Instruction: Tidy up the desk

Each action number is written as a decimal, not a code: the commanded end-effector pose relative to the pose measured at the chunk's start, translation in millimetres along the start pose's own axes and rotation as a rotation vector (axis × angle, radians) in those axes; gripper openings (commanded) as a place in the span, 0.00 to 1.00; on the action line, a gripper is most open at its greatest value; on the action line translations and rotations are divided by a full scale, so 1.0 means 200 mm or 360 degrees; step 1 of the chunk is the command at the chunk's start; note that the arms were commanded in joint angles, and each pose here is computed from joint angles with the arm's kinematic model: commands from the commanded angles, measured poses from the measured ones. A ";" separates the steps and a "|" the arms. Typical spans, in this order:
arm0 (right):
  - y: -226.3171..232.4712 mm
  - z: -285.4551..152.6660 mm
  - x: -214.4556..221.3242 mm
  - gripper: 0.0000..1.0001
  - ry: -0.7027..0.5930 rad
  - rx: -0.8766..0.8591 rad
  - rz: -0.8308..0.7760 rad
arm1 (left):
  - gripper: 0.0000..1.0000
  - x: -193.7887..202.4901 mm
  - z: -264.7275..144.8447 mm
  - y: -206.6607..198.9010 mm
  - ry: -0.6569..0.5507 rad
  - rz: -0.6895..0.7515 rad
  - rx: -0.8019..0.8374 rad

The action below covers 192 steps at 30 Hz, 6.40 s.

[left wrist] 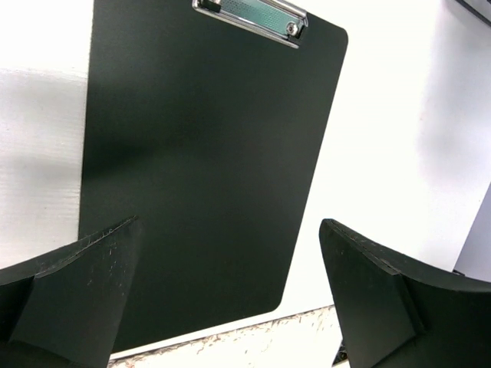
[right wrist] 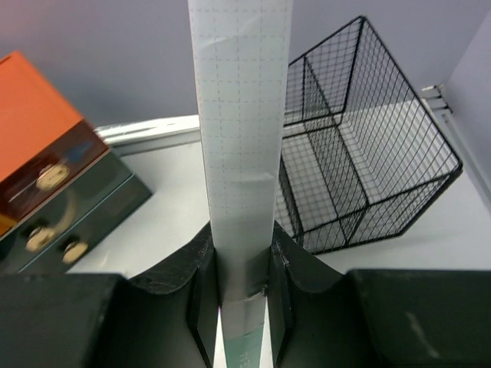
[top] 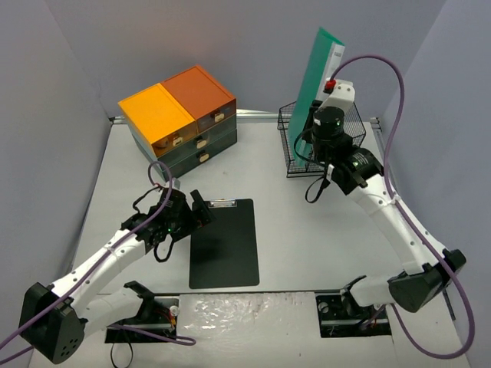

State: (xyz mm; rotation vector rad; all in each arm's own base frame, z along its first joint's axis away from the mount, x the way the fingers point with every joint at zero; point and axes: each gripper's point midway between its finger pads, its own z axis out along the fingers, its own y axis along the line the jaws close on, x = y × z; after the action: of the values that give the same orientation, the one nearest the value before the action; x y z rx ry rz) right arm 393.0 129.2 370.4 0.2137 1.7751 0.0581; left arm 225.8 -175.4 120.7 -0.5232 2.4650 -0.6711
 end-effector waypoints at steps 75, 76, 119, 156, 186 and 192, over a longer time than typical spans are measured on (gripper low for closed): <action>-0.50 0.95 0.28 0.67 -0.0066 0.0203 -0.0060 | 0.97 -0.20 -0.11 -0.45 -0.0006 0.0164 0.0317; -0.49 0.95 0.25 0.74 -0.0064 0.0194 -0.0057 | 0.97 -0.20 -0.11 -0.45 -0.0007 0.0165 0.0321; -0.54 0.99 -0.50 0.75 -0.0264 0.0092 0.0159 | 0.97 -0.24 -0.12 -0.50 -0.0037 0.0170 0.0354; -0.92 0.40 -0.46 0.76 -0.0061 0.0525 0.0421 | 0.97 -0.22 -0.06 -0.49 -0.0055 0.0110 0.0401; -0.87 1.13 -0.53 0.73 -0.0242 -0.0227 0.0577 | 0.97 -0.20 -0.02 -0.48 -0.0008 0.0138 0.0392; -0.88 1.20 -0.56 0.55 -0.0267 -0.0288 0.0623 | 0.97 -0.22 -0.02 -0.49 -0.0005 0.0152 0.0382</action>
State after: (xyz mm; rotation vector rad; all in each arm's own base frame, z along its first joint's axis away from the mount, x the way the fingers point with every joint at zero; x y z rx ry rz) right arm 626.9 -82.5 326.6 0.5146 1.7163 0.4033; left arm 265.0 -224.2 161.7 -0.3534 2.4365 -0.8566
